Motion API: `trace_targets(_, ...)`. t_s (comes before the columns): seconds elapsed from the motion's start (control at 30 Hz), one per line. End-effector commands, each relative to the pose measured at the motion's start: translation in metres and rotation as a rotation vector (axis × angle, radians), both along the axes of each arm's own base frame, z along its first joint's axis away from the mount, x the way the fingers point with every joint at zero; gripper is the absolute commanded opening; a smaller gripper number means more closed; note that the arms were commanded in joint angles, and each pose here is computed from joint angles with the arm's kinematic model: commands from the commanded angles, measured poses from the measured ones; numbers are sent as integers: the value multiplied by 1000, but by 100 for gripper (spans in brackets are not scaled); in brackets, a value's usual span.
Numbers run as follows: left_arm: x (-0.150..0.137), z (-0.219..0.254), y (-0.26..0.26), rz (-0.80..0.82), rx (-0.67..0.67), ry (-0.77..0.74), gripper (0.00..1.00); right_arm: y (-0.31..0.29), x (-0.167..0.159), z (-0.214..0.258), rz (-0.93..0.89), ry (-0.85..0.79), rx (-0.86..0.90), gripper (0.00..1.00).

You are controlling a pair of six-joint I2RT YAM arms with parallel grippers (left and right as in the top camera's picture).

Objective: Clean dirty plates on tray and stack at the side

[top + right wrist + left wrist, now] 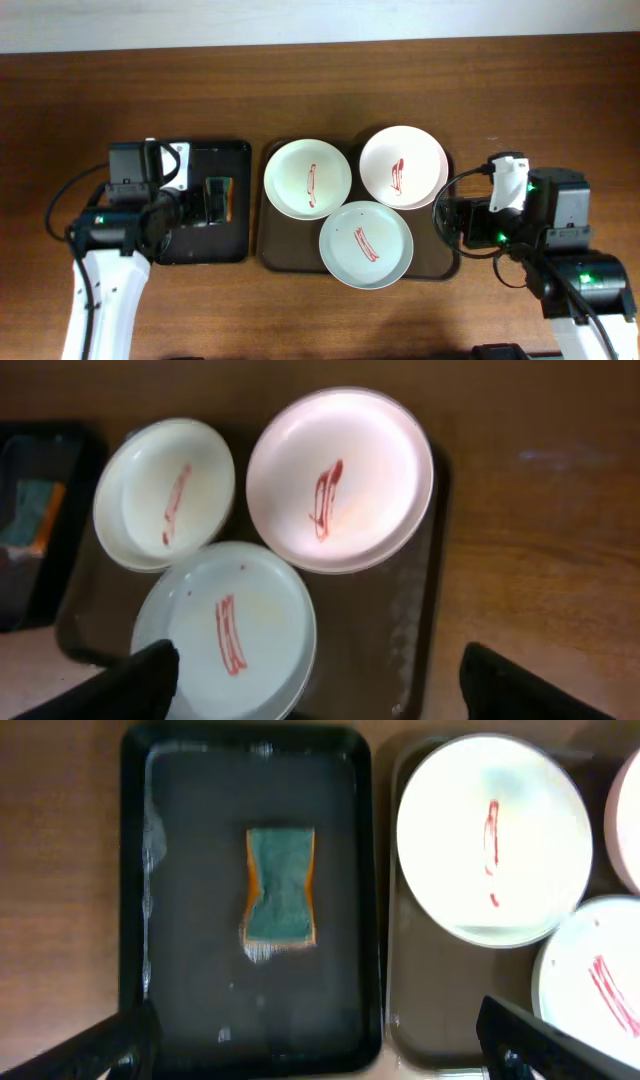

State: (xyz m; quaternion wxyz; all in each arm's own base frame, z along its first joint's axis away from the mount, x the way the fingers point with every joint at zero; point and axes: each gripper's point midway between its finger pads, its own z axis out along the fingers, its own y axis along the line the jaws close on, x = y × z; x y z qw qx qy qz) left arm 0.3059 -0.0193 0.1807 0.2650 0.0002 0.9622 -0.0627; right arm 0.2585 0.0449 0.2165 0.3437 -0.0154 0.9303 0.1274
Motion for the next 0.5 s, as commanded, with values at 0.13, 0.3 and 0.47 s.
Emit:
trace_targets(0.13, 44, -42, -4, -4, -20, 53, 87, 8, -1, -65, 29, 331, 29, 65)
trace_targets(0.3, 60, -111, -3, -1, -17, 200, 68, 19, 1, -118, 64, 559, 84, 60)
trace_targets(0.47, 66, -145, -3, 0, -14, 254, 53, 19, 4, -134, 61, 606, 85, 59)
